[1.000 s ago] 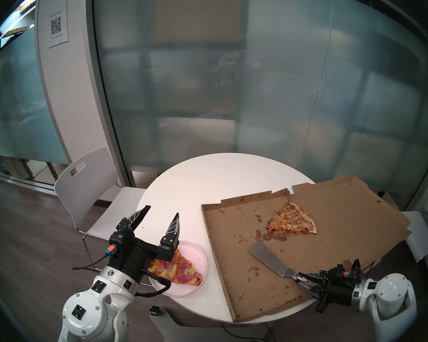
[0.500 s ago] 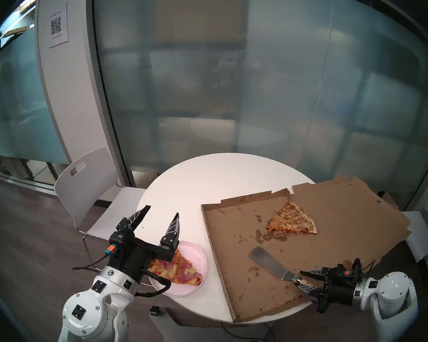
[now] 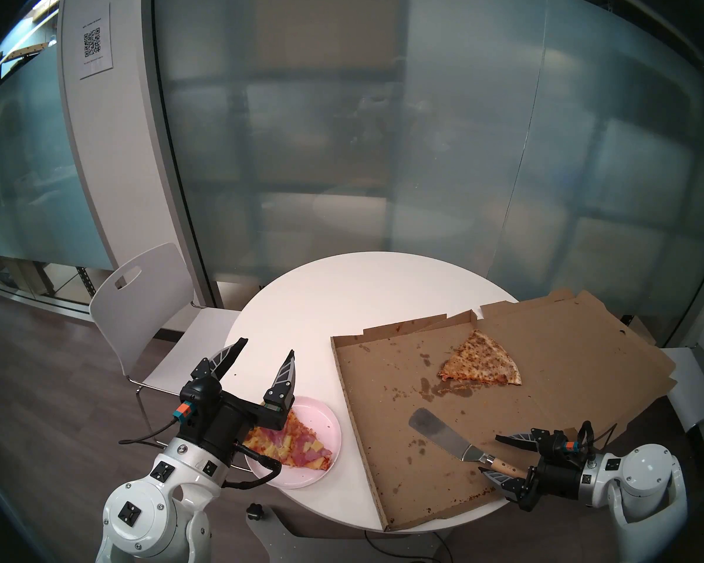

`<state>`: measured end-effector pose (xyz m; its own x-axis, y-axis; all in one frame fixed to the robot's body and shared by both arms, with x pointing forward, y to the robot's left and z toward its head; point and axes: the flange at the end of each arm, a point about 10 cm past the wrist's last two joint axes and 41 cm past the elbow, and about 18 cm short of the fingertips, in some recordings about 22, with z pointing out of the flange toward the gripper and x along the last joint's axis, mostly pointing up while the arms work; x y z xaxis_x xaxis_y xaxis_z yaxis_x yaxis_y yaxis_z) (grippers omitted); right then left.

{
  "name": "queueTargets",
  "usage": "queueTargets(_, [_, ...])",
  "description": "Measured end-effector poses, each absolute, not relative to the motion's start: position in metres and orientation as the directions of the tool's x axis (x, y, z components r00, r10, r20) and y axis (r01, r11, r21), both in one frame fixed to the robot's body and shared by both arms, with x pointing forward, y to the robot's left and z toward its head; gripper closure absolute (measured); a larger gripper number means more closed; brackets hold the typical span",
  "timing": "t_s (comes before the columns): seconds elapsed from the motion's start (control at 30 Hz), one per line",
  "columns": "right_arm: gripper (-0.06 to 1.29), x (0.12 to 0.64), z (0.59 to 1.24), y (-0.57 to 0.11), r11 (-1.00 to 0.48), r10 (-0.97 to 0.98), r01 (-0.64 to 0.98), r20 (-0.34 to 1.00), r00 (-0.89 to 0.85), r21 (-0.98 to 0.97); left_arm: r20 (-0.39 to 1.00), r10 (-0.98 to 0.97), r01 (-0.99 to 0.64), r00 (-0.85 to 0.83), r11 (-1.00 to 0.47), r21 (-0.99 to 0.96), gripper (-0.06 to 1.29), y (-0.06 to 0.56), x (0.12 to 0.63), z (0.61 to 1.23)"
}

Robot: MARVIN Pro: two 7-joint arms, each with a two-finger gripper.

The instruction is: Put pizza slice onto the plate

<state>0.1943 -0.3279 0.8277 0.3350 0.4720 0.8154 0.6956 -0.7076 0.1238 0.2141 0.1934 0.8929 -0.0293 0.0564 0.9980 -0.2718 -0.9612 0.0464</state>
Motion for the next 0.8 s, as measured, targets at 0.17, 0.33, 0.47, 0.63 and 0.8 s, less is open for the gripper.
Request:
queueTargets(0.17, [0.17,0.196,0.846,-0.336,-0.744,0.438,0.649,0.849,0.294,0.16,0.998,0.057,-0.272,-0.029,-0.961,0.047,0.01,0.193,0.214,0.893])
queueTargets(0.33, [0.15,0.194,0.863,-0.346,-0.787,0.388,0.59,0.888,0.247,0.18,0.998,0.057,-0.272,-0.029,-0.961,0.047,0.01,0.193,0.214,0.893])
queueTargets(0.47, [0.15,0.191,0.874,-0.353,-0.822,0.338,0.541,0.918,0.208,0.18,0.998,0.057,-0.271,-0.029,-0.961,0.047,0.01,0.193,0.214,0.893])
queueTargets(0.63, [0.12,0.187,0.881,-0.358,-0.858,0.28,0.483,0.947,0.156,0.174,0.998,0.057,-0.271,-0.029,-0.961,0.047,0.01,0.193,0.214,0.893])
queueTargets(0.8, [0.04,0.187,0.882,-0.36,-0.888,0.228,0.43,0.967,0.11,0.161,0.998,0.057,-0.271,-0.029,-0.961,0.047,0.01,0.193,0.214,0.893])
